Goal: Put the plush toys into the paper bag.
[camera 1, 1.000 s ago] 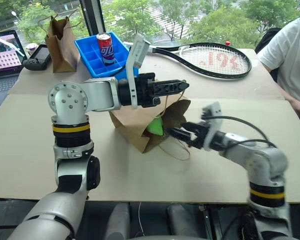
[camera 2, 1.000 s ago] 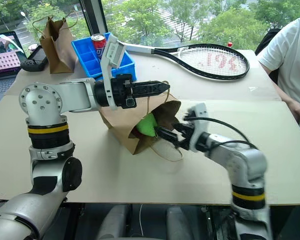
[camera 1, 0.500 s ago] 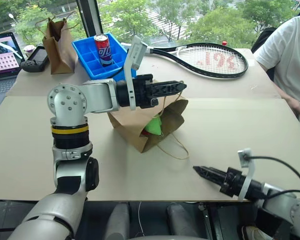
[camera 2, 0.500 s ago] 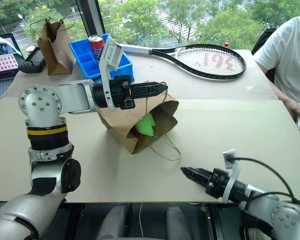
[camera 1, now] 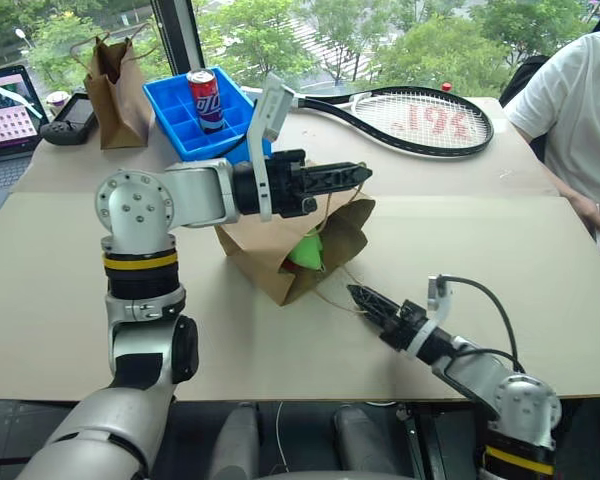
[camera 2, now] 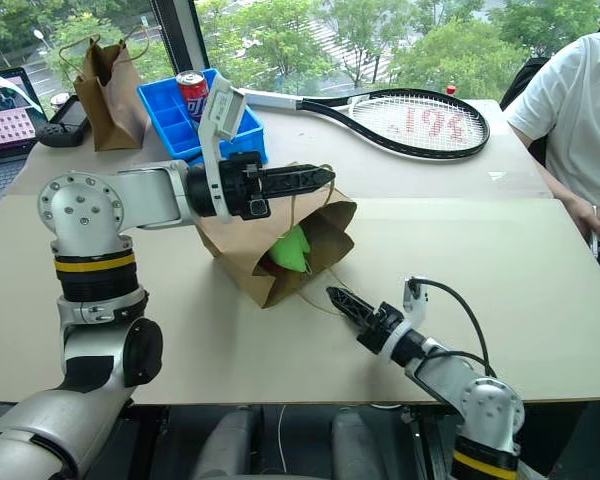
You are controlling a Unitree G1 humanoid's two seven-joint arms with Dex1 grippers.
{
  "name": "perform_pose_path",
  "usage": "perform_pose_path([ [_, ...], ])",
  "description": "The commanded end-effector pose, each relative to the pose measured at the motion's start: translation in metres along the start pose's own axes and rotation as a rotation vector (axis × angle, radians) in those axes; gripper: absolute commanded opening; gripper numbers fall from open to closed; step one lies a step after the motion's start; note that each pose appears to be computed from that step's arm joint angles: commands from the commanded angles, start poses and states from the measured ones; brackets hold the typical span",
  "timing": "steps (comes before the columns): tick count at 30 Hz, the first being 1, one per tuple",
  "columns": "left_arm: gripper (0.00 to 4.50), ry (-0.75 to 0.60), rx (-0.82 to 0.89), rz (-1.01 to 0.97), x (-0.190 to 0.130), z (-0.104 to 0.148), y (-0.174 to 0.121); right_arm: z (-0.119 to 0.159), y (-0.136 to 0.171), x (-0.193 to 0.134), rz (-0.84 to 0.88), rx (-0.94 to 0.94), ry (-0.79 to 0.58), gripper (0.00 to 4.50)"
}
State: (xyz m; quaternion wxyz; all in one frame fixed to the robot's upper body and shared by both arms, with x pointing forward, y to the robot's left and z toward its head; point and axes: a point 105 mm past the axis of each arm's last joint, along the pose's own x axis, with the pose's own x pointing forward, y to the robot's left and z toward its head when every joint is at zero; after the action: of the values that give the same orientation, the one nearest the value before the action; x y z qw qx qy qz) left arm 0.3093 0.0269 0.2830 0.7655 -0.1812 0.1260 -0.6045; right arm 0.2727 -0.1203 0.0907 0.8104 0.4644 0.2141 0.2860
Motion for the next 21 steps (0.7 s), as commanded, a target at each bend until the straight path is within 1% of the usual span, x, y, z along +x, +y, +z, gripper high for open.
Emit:
perform_pose_path([
  [1, 0.00, -0.042, 0.049, -0.010, -0.006, 0.011, -0.007, 0.026, 0.044, -0.003, 0.207, -0.057, -0.100, 2.25],
  [2, 0.00, -0.044, 0.057, -0.002, -0.007, 0.012, -0.007, 0.035, 0.057, -0.007, 0.278, -0.065, -0.133, 2.06],
  [4, 0.00, -0.051, 0.073, 0.008, -0.009, 0.015, -0.006, 0.048, 0.080, -0.013, 0.386, -0.079, -0.172, 1.28],
  [5, 0.00, -0.059, 0.082, 0.015, -0.010, 0.018, -0.005, 0.053, 0.093, -0.014, 0.429, -0.107, -0.168, 1.07],
  [7, 0.00, -0.077, 0.101, 0.036, -0.013, 0.026, -0.001, 0.061, 0.117, -0.012, 0.493, -0.189, -0.138, 0.27],
  [8, 0.00, -0.086, 0.111, 0.046, -0.015, 0.029, 0.000, 0.064, 0.127, -0.010, 0.515, -0.222, -0.129, 0.03],
  [11, 0.00, -0.116, 0.149, 0.069, -0.022, 0.039, 0.005, 0.075, 0.146, 0.002, 0.543, -0.269, -0.129, 0.03],
  [14, 0.00, -0.168, 0.174, 0.132, -0.031, 0.054, 0.015, 0.082, 0.168, 0.018, 0.582, -0.325, -0.108, 0.03],
  [17, 0.00, -0.173, 0.204, 0.165, -0.040, 0.057, 0.017, 0.092, 0.196, 0.028, 0.629, -0.369, -0.098, 0.03],
  [21, 0.00, -0.184, 0.218, 0.212, -0.050, 0.060, 0.021, 0.097, 0.207, 0.028, 0.635, -0.375, -0.084, 0.03],
])
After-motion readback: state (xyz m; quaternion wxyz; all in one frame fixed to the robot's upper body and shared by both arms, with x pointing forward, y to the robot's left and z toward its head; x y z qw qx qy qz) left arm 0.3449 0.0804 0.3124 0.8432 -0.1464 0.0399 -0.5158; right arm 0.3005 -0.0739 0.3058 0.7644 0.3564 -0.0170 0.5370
